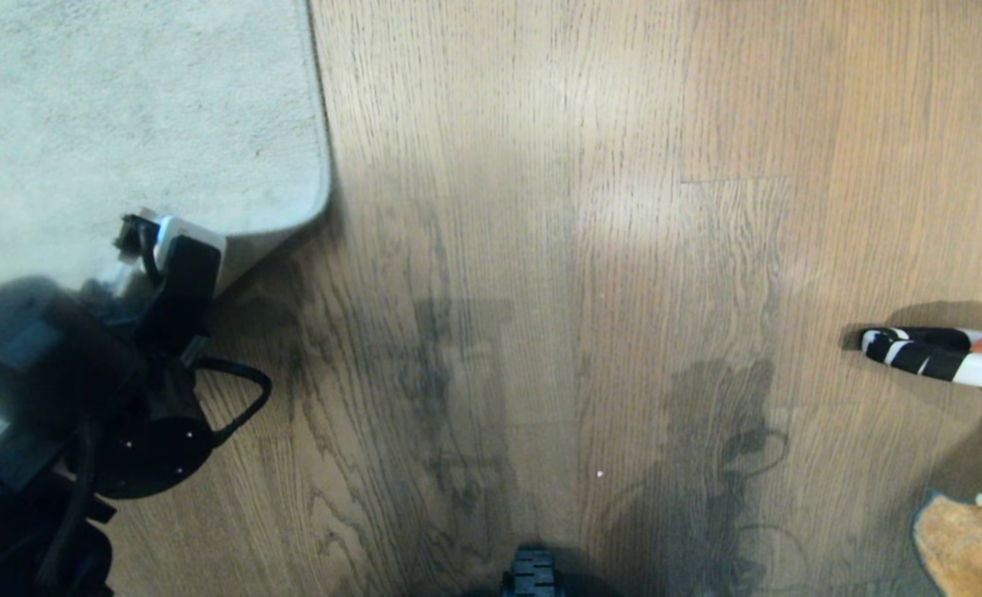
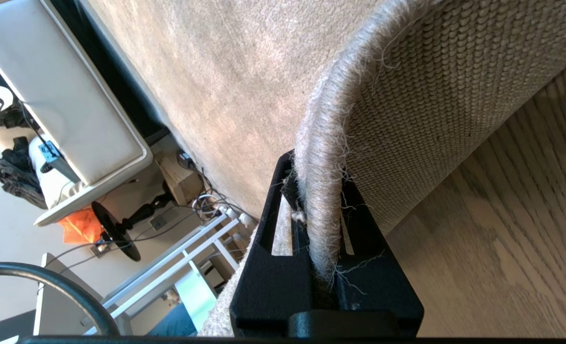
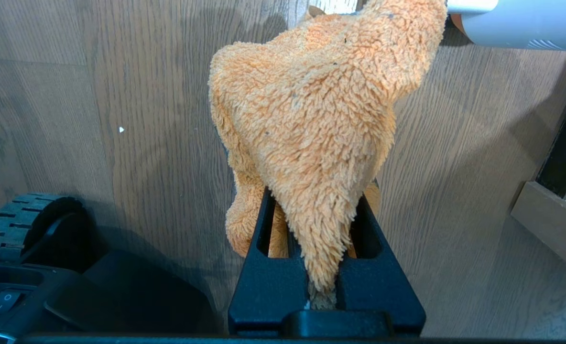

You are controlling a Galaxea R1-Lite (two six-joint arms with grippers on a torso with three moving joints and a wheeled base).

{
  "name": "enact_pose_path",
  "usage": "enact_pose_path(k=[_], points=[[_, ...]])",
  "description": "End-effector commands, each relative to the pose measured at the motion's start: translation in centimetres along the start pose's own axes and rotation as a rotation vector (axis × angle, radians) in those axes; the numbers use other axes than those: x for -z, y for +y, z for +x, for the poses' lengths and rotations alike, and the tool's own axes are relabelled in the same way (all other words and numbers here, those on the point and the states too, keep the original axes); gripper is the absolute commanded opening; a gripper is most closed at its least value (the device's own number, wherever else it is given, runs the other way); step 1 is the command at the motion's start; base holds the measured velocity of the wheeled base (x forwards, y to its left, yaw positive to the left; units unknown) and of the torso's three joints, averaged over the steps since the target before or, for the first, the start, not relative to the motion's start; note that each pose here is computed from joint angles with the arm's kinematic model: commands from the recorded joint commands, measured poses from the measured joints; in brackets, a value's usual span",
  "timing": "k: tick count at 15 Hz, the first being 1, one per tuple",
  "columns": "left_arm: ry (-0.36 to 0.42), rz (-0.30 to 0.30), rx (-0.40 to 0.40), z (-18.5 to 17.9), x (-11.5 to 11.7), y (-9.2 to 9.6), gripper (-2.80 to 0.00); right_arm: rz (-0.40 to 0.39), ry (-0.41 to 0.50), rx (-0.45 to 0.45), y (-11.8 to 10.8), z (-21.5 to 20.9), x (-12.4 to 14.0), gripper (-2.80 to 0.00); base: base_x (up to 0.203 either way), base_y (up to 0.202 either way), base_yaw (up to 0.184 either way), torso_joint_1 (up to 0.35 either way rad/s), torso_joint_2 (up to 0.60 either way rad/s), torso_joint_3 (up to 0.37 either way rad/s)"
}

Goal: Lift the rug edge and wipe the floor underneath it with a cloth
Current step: Lift up the carpet

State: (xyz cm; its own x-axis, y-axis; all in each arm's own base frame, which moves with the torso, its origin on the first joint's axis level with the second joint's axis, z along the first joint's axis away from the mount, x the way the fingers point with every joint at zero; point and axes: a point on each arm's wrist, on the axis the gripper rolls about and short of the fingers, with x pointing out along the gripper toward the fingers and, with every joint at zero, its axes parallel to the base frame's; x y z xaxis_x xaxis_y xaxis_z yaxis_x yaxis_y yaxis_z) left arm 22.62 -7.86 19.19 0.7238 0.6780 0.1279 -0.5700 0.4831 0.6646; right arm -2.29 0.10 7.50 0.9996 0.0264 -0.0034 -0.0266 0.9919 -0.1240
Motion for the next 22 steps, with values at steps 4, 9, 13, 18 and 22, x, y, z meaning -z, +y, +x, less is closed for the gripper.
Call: enact_pose_path(k=[4,9,13,18,22], points=[[-0.001,-0.029,-0.016,-0.1,0.06,0.41,-2.8,-0.001,0.001,0.0,0.0,0.01,0.0,-2.8,0.0,0.0,0.0,0.0,0.0,0.0],[-0.001,-0.026,-0.015,-0.1,0.08,0.36,-2.8,-0.001,0.002,-0.001,0.0,0.01,0.0,-2.8,0.0,0.0,0.0,0.0,0.0,0.0],[-0.001,-0.024,-0.014,-0.12,0.13,0.33,-2.8,-0.001,0.001,0.001,0.0,0.01,0.0,-2.8,0.0,0.0,0.0,0.0,0.0,0.0],[-0.001,-0.012,-0.007,-0.25,0.42,0.24,-2.8,-0.001,0.001,0.0,0.0,0.01,0.0,-2.8,0.0,0.062,-0.001,0.002,0.0,0.001],[0.0,-0.011,-0.006,-0.27,0.48,0.22,-2.8,-0.001,0.001,-0.001,0.0,0.01,0.0,-2.8,0.0,0.194,-0.003,0.002,0.0,0.003]])
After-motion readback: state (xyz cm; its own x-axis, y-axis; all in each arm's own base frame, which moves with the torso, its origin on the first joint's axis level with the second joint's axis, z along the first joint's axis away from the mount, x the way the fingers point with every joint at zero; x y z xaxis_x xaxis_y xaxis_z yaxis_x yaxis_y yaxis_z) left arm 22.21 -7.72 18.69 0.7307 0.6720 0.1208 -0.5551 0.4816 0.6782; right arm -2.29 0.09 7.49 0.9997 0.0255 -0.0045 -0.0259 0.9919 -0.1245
